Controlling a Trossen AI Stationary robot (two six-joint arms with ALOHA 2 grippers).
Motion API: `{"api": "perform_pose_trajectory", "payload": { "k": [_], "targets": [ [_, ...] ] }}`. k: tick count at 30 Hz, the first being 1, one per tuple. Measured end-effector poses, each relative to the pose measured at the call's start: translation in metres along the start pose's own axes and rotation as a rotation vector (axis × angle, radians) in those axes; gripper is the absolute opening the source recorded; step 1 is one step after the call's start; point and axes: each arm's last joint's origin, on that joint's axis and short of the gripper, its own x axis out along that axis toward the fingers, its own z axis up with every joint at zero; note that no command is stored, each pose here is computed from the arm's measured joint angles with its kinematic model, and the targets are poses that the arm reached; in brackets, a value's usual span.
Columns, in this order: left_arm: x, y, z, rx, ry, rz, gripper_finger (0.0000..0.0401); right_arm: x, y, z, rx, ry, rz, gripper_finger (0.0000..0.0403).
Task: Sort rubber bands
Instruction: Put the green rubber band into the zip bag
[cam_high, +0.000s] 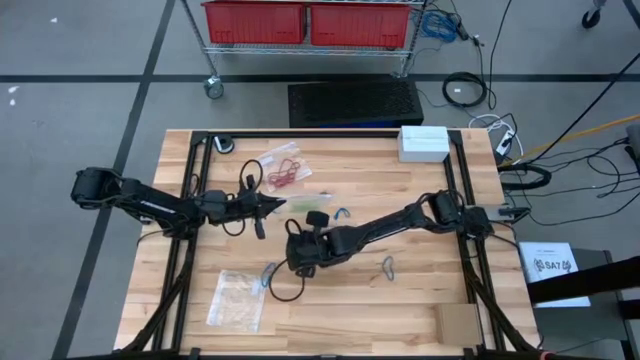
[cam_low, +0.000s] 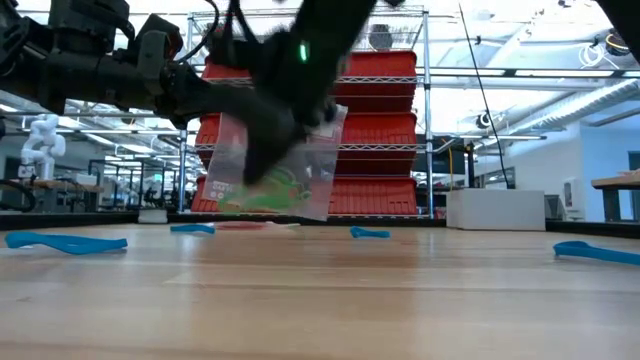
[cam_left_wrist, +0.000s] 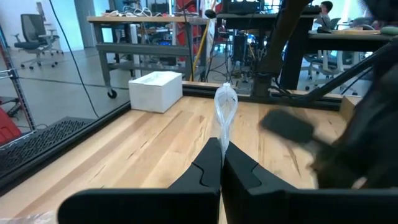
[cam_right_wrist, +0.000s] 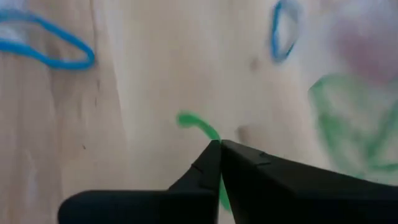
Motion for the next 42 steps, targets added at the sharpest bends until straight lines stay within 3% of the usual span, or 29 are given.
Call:
{"api": "perform_pose_trajectory", "payload": {
  "k": [8, 14, 22, 32, 42],
  "targets": [
    [0.0, 0.0, -0.001, 0.002, 0.01, 0.001, 0.0, -0.075, -0.009, 0.043, -0.187, -0.093, -0.198, 0.0001],
    [0.0, 0.0, -0.002, 0.004, 0.018, -0.013, 0.0, -0.101, -0.034, 0.064, -0.262, -0.099, -0.301, 0.0],
    [0.0, -0.001, -0.002, 0.004, 0.018, -0.025, 0.0, -0.098, -0.059, 0.066, -0.299, -0.013, -0.327, 0.0],
    [0.0, -0.001, -0.002, 0.004, 0.018, -0.025, 0.0, -0.093, -0.071, 0.065, -0.289, 0.032, -0.341, 0.0],
    [0.0, -0.001, -0.002, 0.004, 0.018, -0.046, 0.0, -0.092, -0.07, 0.063, -0.257, 0.061, -0.248, 0.0]
  ]
}}
